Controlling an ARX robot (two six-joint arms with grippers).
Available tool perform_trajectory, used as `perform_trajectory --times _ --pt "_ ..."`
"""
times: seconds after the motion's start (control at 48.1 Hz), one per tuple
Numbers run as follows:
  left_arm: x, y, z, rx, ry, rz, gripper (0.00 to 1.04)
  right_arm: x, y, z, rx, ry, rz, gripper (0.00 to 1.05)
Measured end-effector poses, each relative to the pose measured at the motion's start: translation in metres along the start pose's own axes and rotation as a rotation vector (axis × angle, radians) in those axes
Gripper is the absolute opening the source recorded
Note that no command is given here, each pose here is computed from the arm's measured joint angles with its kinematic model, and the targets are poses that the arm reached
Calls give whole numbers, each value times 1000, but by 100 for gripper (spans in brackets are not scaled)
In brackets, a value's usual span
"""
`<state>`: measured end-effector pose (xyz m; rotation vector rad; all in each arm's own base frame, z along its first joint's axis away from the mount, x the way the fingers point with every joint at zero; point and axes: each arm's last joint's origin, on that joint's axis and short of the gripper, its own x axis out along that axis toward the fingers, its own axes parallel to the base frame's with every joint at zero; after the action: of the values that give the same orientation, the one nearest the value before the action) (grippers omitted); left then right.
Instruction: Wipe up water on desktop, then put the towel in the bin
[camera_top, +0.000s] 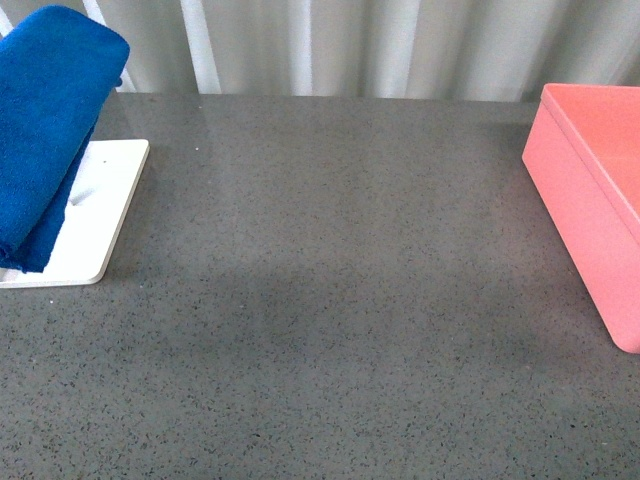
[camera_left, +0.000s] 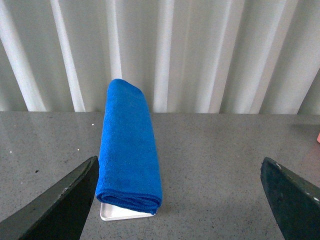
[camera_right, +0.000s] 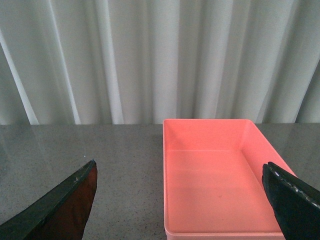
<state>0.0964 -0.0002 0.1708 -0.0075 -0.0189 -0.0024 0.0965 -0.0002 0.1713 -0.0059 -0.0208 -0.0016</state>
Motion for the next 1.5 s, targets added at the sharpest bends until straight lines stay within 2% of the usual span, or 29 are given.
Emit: perform_trajectory --times 1.497 --pt "0 0 0 0 0 0 98 0 0 0 0 0 0 98"
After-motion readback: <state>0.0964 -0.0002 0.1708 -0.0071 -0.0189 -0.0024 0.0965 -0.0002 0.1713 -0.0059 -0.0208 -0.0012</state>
